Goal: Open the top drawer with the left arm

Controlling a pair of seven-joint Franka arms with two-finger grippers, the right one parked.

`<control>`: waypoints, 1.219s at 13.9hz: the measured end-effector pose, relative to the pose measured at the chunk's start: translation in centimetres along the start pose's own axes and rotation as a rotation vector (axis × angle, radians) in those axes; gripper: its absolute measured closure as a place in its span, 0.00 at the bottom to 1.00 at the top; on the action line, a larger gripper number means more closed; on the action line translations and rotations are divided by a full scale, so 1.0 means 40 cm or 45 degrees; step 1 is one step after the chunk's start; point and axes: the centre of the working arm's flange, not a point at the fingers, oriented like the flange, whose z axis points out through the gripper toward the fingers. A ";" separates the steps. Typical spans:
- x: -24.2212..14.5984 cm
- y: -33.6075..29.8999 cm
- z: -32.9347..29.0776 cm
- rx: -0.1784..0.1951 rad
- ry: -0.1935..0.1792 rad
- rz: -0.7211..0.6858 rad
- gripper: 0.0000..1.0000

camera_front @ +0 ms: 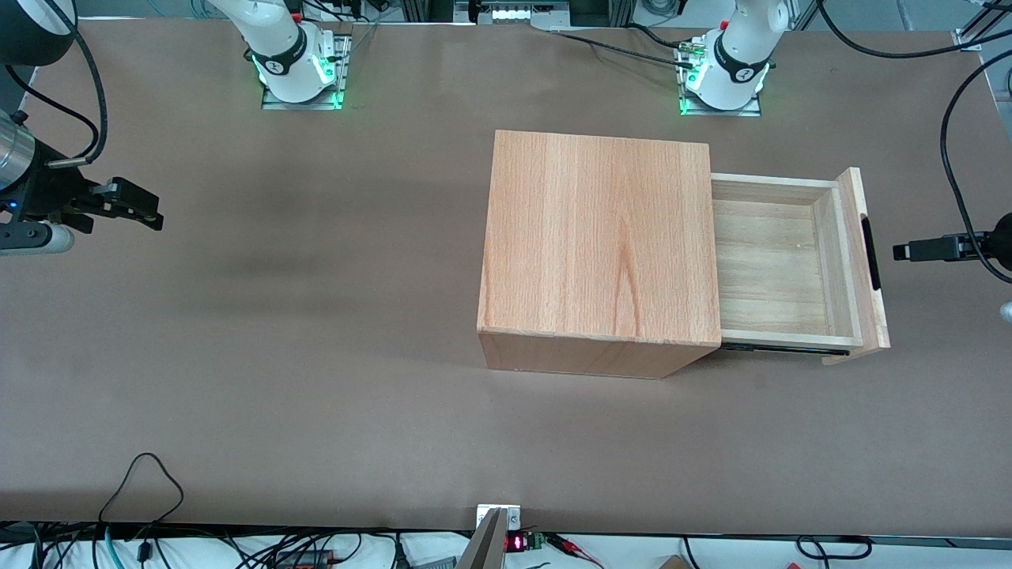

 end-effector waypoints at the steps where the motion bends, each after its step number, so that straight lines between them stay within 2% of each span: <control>1: -0.008 0.018 -0.011 0.035 0.009 0.007 0.00; 3: -0.027 0.061 -0.031 0.079 0.022 0.033 0.00; 6: -0.056 0.156 -0.055 0.102 0.048 0.053 0.00; 9: -0.084 0.196 -0.083 0.110 0.079 0.045 0.00; 17: -0.111 0.258 -0.106 0.115 0.112 0.088 0.00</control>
